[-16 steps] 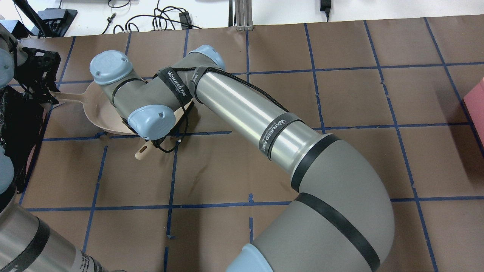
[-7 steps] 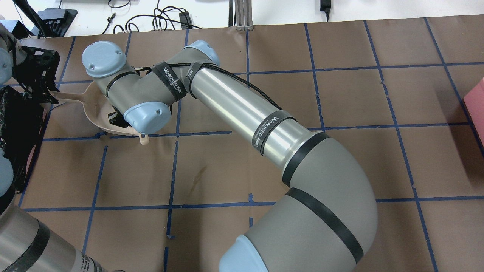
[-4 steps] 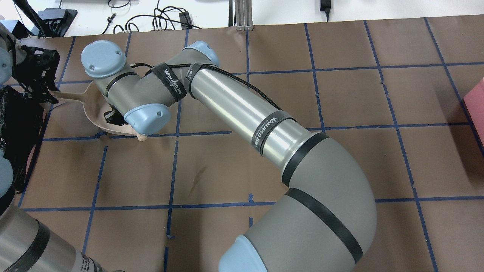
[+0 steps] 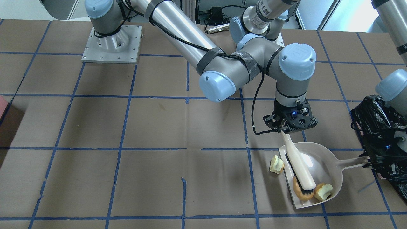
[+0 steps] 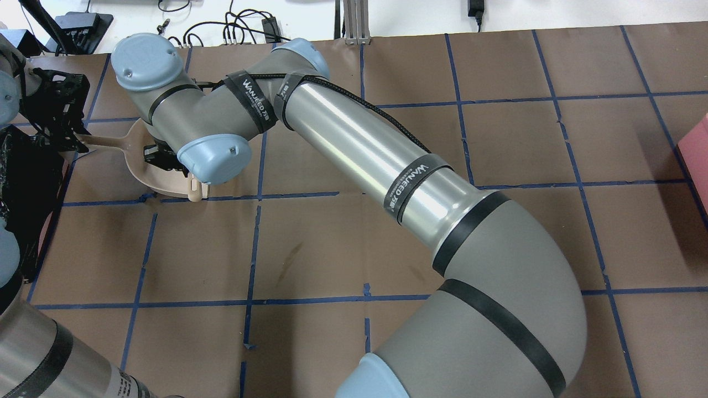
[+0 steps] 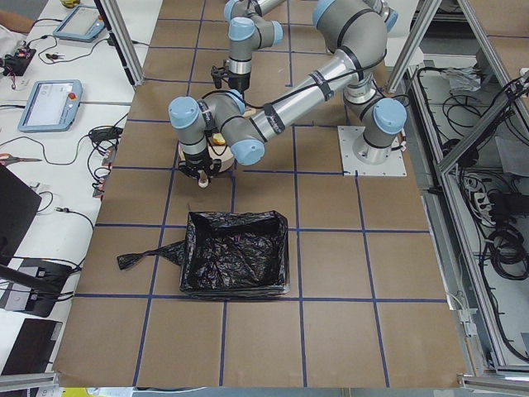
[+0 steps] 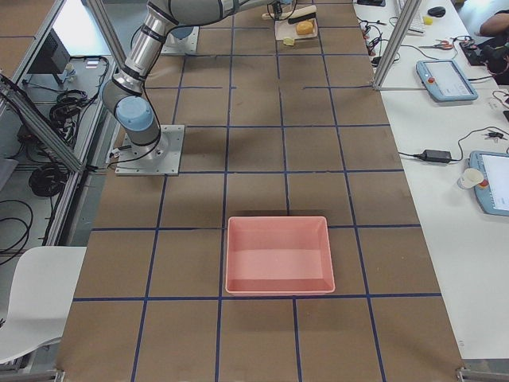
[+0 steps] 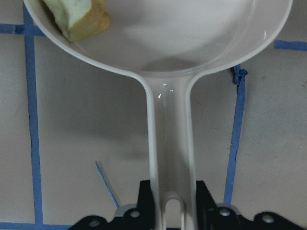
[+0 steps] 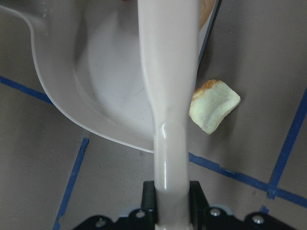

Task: Sweep and dump trash in nearest bin
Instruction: 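Sweep the potato and chunks into the dustpan with the right gripper's brush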

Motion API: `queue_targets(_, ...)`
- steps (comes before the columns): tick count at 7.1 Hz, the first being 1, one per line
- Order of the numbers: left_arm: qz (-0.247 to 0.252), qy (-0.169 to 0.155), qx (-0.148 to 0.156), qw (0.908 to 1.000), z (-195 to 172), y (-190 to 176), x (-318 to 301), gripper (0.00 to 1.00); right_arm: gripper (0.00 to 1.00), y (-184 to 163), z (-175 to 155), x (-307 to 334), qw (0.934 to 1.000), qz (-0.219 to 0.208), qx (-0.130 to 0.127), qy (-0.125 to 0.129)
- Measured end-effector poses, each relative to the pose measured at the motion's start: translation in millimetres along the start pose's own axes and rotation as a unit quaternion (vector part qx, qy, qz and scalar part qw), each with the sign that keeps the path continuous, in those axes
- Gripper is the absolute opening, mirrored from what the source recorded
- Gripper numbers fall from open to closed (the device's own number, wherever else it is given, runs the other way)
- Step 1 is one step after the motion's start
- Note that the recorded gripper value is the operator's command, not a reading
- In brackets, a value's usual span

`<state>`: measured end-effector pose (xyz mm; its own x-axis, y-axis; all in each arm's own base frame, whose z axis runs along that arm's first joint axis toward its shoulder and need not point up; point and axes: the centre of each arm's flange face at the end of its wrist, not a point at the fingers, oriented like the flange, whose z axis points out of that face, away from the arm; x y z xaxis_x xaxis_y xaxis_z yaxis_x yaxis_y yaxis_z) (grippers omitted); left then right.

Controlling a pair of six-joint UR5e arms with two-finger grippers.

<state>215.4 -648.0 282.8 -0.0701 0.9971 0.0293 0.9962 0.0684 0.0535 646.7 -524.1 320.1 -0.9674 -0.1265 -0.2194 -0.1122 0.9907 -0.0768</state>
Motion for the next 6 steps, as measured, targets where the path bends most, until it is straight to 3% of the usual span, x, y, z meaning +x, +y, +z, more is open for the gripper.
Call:
queue_targets(1, 0.000, 0.002, 0.000, 1.0000, 2.4, 0.2, -0.2, 0.01, 0.02, 3.5, 2.4, 6.8, 0.9974, 0.067, -0.020, 0.018)
queue_targets(3, 0.001, 0.004, -0.001, 1.0000, 3.9, 0.5, -0.4, 0.01, 0.02, 18.6, 32.3, 14.9, 0.9801, 0.183, -0.057, 0.051)
queue_targets(5, 0.002, 0.004, -0.001, 1.0000, 3.8, 0.5, -0.5, 0.01, 0.02, 29.9, 50.9, 8.5, 0.9623, 0.256, -0.083, 0.042)
queue_targets(6, 0.002, 0.004, -0.001, 1.0000, 3.5, 0.5, -0.4, 0.01, 0.02, 32.2, 55.7, 2.1, 0.9621, 0.258, -0.083, 0.029)
